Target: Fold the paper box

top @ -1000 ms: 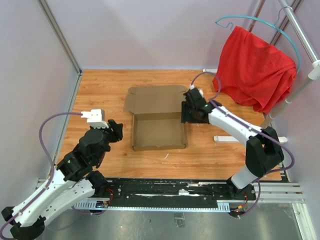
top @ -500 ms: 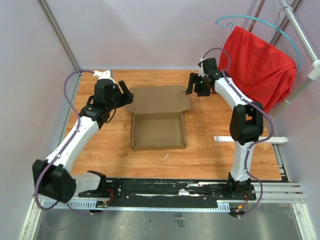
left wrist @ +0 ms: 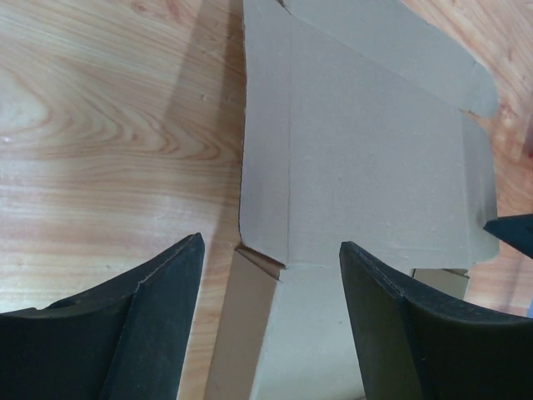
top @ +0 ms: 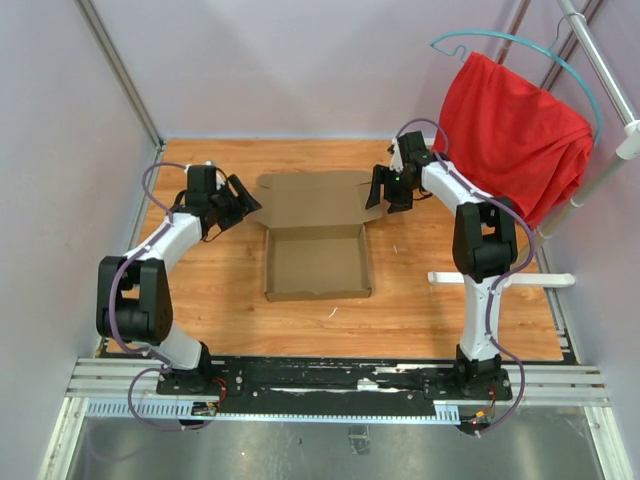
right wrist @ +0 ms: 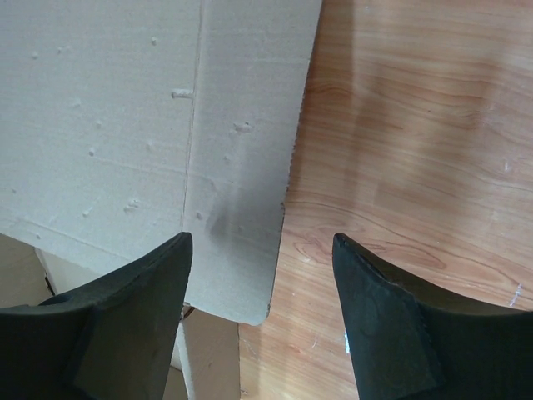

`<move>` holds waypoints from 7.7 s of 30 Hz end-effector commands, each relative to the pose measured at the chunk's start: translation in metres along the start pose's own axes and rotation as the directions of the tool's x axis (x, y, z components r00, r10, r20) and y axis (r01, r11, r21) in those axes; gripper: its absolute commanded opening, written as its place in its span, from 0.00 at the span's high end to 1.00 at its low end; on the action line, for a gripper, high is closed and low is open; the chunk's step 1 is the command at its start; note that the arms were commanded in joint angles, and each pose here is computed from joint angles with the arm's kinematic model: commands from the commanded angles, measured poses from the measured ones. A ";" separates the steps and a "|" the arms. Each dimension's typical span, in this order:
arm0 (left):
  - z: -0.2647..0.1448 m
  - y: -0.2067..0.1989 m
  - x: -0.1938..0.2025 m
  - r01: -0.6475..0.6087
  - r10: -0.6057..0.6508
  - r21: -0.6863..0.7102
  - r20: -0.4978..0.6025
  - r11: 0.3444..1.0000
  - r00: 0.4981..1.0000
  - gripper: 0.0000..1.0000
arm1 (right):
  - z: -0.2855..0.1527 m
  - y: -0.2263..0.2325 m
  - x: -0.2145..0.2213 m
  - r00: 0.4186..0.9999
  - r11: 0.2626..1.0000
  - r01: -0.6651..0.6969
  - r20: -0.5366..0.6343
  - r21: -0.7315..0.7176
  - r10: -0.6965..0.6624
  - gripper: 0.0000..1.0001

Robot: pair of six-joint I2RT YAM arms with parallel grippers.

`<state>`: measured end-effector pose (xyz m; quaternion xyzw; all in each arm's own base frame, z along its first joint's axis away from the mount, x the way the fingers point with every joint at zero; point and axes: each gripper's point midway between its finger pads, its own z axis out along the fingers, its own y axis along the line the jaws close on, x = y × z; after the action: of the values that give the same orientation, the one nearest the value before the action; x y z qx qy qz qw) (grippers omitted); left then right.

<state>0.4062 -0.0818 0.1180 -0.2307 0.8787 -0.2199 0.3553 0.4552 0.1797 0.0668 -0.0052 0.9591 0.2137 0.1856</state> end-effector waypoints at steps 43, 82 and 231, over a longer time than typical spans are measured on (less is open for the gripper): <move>0.063 0.000 -0.011 -0.106 0.105 -0.001 -0.111 0.994 0.988 0.48 | -0.015 0.067 -0.015 0.974 0.975 0.220 0.047 -0.001 -0.220 0.55; 0.069 0.002 -0.002 -0.112 0.113 0.011 -0.149 0.994 0.982 0.65 | 0.014 0.088 0.003 0.929 0.919 0.371 -0.037 0.133 -0.369 0.57; -0.114 -0.211 0.049 -0.950 0.791 0.306 0.595 -0.061 0.141 0.74 | -0.153 0.071 0.087 0.051 0.757 0.569 0.904 0.322 -0.424 0.99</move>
<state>0.3367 -0.2502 0.2759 0.4964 0.6265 -0.2315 0.5545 0.3187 0.1882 0.1793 -0.2186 0.5896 0.1566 0.7616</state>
